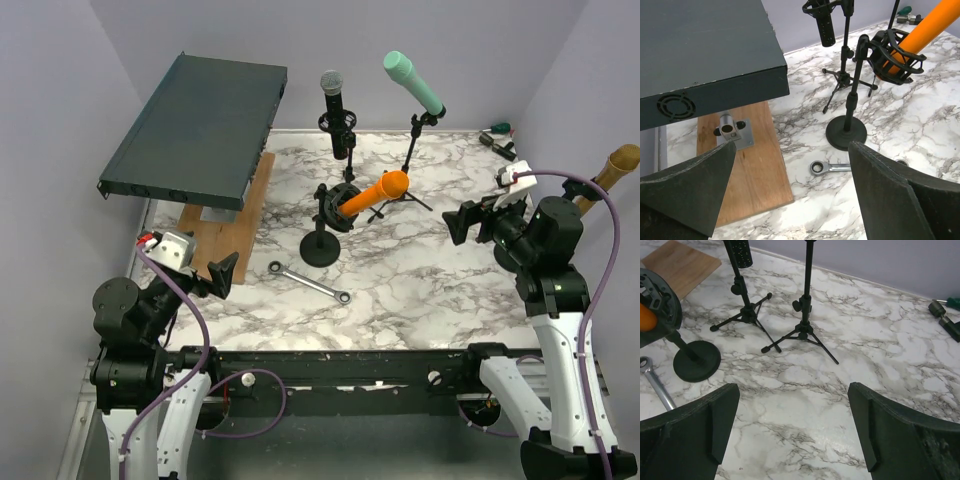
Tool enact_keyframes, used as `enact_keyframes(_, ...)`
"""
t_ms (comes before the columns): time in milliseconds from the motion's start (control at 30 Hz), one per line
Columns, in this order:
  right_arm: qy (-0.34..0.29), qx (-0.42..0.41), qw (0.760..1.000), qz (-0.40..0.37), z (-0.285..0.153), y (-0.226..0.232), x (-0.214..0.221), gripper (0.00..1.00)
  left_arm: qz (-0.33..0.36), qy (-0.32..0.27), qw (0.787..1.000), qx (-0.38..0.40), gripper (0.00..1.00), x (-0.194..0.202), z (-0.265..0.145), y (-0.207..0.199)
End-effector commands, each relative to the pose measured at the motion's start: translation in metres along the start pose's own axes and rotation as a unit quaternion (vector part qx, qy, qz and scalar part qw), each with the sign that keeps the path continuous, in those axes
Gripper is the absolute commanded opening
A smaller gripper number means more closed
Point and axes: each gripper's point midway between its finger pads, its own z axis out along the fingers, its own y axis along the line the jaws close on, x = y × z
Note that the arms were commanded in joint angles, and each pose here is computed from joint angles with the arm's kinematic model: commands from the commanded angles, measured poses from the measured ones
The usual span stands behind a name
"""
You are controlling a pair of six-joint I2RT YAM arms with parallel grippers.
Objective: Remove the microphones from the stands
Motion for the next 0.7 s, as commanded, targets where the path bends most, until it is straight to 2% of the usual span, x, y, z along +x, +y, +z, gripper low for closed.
enact_keyframes(0, -0.021, -0.007, 1.0, -0.013, -0.007, 0.003, -0.016, 1.0, 0.013, -0.016, 1.0, 0.004, 0.99, -0.01, -0.006, -0.003)
enact_keyframes(300, -0.02, -0.01, 1.0, -0.019, -0.007, 0.003, -0.023, 1.0, 0.031, -0.021, 0.999, -0.01, 0.99, -0.012, -0.01, 0.001)
enact_keyframes(667, -0.013, -0.087, 0.996, -0.026, 0.0, 0.025, -0.026, 1.0, 0.054, 0.027, 0.99, 0.129, 0.99, -0.017, -0.005, -0.036)
